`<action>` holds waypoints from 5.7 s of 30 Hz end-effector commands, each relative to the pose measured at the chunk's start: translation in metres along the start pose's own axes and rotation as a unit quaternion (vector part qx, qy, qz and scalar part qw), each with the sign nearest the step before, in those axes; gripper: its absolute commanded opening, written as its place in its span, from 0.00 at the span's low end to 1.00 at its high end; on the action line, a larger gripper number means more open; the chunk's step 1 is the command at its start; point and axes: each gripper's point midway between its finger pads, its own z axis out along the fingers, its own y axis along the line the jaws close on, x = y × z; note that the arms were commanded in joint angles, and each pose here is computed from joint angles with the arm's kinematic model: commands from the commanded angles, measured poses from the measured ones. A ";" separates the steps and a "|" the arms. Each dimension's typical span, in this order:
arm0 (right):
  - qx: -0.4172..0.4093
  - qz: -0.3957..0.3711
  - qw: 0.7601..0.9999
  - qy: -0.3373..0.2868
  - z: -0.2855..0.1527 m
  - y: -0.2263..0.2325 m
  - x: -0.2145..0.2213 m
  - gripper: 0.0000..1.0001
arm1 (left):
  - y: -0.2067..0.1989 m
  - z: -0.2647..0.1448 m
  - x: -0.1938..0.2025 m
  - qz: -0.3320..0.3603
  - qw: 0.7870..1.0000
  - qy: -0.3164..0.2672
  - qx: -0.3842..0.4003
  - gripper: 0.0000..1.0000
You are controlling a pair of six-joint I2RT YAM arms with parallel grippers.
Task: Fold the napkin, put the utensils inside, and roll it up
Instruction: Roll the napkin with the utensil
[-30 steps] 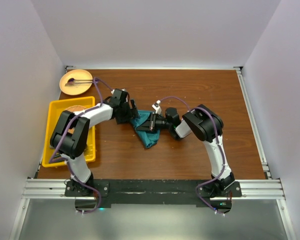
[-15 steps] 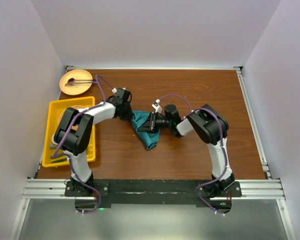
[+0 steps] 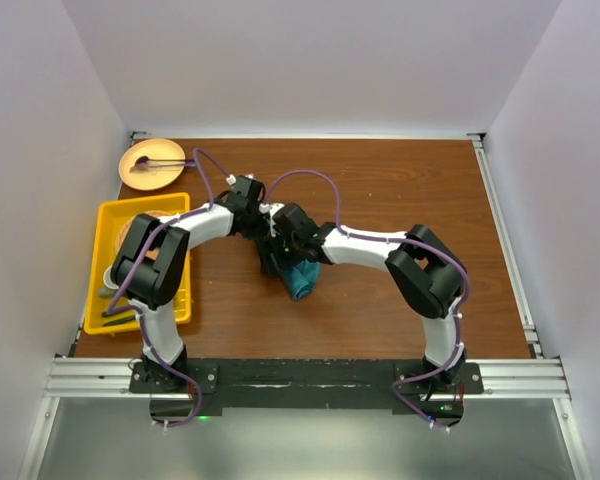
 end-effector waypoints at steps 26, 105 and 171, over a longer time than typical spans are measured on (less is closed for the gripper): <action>-0.108 0.176 0.977 0.053 0.024 -0.030 0.066 0.00 | 0.014 -0.062 0.011 0.051 0.998 -0.020 -0.005 0.65; 0.044 0.027 0.993 0.103 -0.048 -0.065 0.079 0.44 | -0.017 -0.037 -0.035 -0.058 0.984 -0.013 0.167 0.26; -0.074 0.073 0.989 0.105 0.018 -0.028 0.046 0.08 | 0.016 -0.083 0.019 -0.079 0.984 0.008 0.158 0.61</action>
